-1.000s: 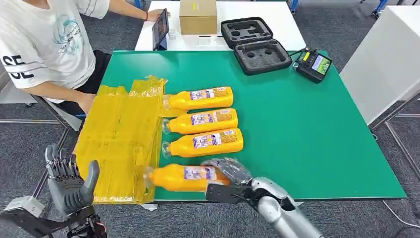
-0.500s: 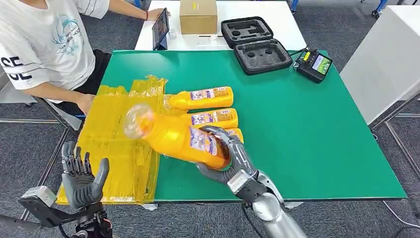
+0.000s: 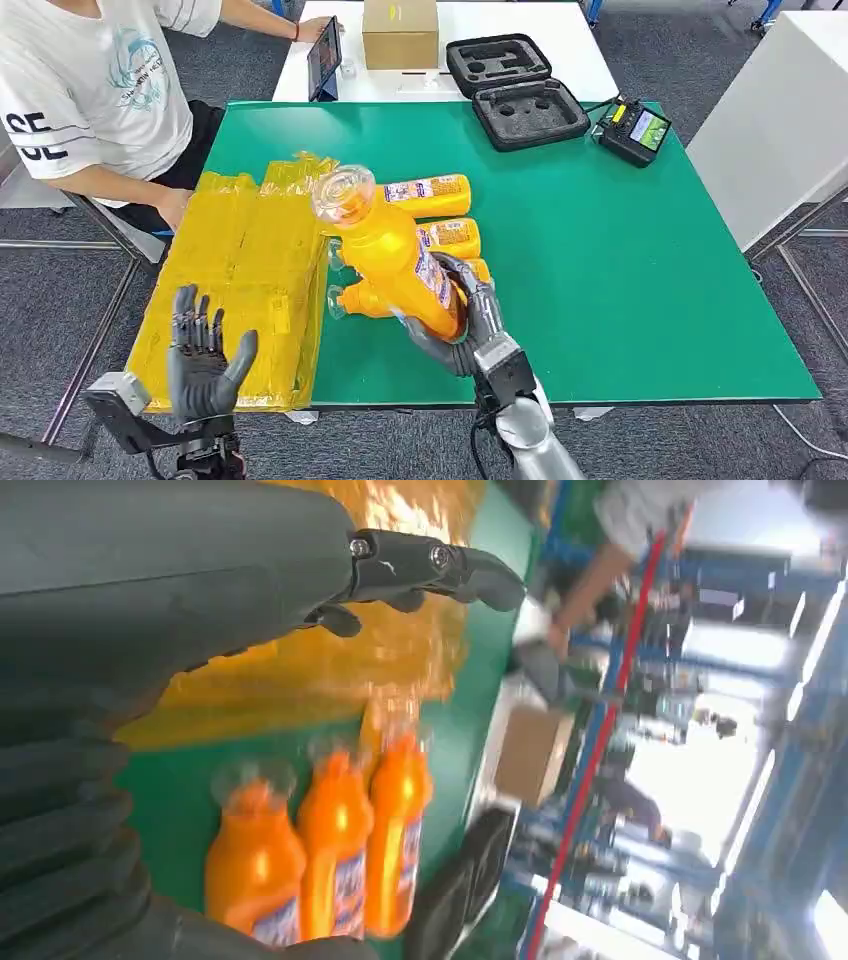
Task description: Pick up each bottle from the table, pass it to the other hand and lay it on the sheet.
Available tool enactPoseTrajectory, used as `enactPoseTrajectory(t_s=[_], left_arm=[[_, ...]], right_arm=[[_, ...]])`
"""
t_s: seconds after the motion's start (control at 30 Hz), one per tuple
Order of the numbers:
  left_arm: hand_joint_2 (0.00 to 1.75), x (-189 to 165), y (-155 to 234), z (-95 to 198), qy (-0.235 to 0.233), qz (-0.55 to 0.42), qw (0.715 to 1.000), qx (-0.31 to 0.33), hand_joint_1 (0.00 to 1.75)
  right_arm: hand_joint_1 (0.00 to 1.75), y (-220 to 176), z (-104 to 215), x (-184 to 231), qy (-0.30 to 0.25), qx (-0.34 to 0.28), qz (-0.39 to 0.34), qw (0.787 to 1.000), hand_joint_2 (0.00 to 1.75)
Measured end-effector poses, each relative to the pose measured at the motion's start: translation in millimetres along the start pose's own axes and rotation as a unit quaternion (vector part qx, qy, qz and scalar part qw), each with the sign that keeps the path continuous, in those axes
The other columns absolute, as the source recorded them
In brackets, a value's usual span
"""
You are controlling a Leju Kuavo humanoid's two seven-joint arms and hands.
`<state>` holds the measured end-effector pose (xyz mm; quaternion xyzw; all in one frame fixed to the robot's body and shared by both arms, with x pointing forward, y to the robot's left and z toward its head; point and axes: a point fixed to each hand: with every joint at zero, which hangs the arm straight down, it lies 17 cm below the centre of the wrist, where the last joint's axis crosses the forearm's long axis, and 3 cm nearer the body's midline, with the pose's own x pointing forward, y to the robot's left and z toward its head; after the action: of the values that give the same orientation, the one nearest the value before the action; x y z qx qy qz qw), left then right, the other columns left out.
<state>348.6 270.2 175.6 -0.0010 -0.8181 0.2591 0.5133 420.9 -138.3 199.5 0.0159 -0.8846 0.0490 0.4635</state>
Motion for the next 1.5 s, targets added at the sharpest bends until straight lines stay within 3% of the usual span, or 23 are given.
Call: enactPoseTrajectory(t_s=[0.23, 0.43, 0.7, 0.83, 1.2, 1.5], left_arm=[[1.75, -8, -35, 5, 0.010, 0.010, 0.999, -0.050, 0.00], [1.75, -12, -52, 7, 0.011, 0.008, 0.997, -0.082, 0.00], [1.75, -15, -55, 9, 0.014, 0.004, 0.995, -0.094, 0.00], [1.75, -23, -51, 8, 0.026, -0.001, 0.996, -0.087, 0.00], [1.75, -49, -47, 8, 0.057, 0.004, 0.995, -0.082, 0.00], [1.75, -56, -51, 9, 0.075, 0.023, 0.993, -0.087, 0.00]], right_arm=[[1.75, 34, 20, -46, 0.068, 0.037, -0.021, 0.997, 1.75], [1.75, 71, 30, -59, 0.090, 0.084, -0.027, 0.992, 1.75], [1.75, 84, 31, -64, 0.098, 0.099, -0.031, 0.990, 1.75], [1.75, 92, 26, -59, 0.075, 0.115, 0.028, 0.990, 1.75], [1.75, 98, 21, -58, 0.070, 0.126, 0.054, 0.988, 1.75], [1.75, 126, 27, -59, 0.066, 0.183, 0.079, 0.978, 1.75]])
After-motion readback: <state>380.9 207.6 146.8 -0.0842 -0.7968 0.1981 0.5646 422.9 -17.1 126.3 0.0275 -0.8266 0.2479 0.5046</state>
